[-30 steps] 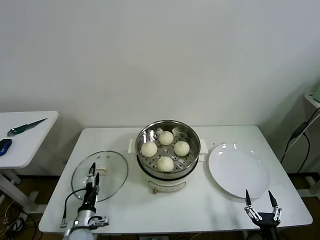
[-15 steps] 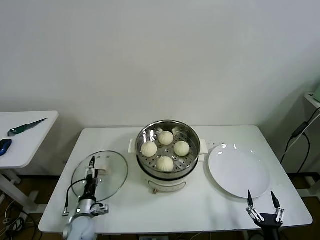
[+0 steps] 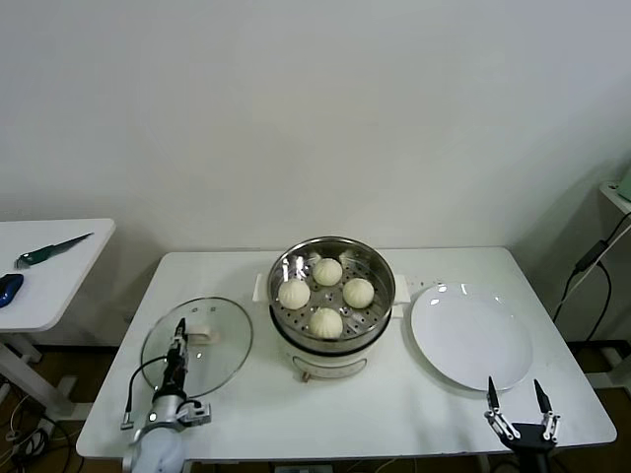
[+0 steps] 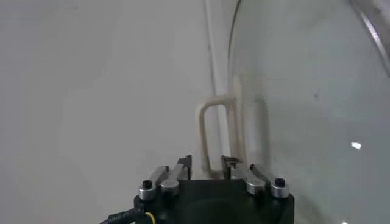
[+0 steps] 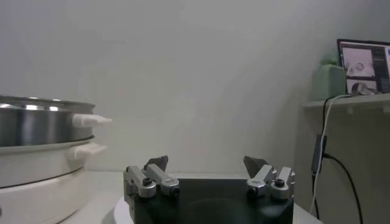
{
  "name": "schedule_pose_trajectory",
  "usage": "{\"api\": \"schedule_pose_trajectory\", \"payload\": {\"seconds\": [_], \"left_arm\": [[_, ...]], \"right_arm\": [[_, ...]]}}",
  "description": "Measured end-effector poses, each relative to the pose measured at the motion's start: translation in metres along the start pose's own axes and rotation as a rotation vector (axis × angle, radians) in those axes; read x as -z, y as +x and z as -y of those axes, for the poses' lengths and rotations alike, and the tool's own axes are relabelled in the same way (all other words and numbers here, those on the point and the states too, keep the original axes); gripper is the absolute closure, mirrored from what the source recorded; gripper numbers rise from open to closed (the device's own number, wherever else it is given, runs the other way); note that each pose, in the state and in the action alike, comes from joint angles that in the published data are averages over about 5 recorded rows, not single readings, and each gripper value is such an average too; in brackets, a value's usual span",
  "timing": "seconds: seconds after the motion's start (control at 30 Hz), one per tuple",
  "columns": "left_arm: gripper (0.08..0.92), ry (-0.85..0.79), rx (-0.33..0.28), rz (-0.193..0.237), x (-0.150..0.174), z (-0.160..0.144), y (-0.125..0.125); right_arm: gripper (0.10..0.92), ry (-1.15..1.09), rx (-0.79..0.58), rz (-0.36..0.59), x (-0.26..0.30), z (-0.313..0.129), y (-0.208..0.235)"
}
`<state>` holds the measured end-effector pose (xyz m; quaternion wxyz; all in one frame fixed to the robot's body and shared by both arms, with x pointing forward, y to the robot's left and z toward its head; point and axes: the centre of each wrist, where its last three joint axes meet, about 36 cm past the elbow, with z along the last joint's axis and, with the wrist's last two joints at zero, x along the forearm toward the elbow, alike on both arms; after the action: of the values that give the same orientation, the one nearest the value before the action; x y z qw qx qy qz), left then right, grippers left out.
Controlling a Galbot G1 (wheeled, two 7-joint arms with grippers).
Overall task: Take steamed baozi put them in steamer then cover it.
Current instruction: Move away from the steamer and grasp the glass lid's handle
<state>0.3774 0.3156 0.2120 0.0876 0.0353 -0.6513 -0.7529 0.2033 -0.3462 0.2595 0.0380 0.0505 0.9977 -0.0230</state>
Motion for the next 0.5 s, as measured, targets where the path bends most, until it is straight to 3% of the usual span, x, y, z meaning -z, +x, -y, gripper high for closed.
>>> {"api": "schedule_pose_trajectory", "payload": {"seconds": [0.23,0.5], "left_arm": [[0.811,0.011,0.002,-0.003,0.001,-0.002,-0.001],[0.846,0.069,0.029,-0.009,0.006,-0.016,-0.007]], "right_arm": [[0.200,-0.003,-0.002,0.001,0.000,-0.001,0.000],[0.200,-0.007,-0.003,0.000,0.000,-0.003,-0.001]]}}
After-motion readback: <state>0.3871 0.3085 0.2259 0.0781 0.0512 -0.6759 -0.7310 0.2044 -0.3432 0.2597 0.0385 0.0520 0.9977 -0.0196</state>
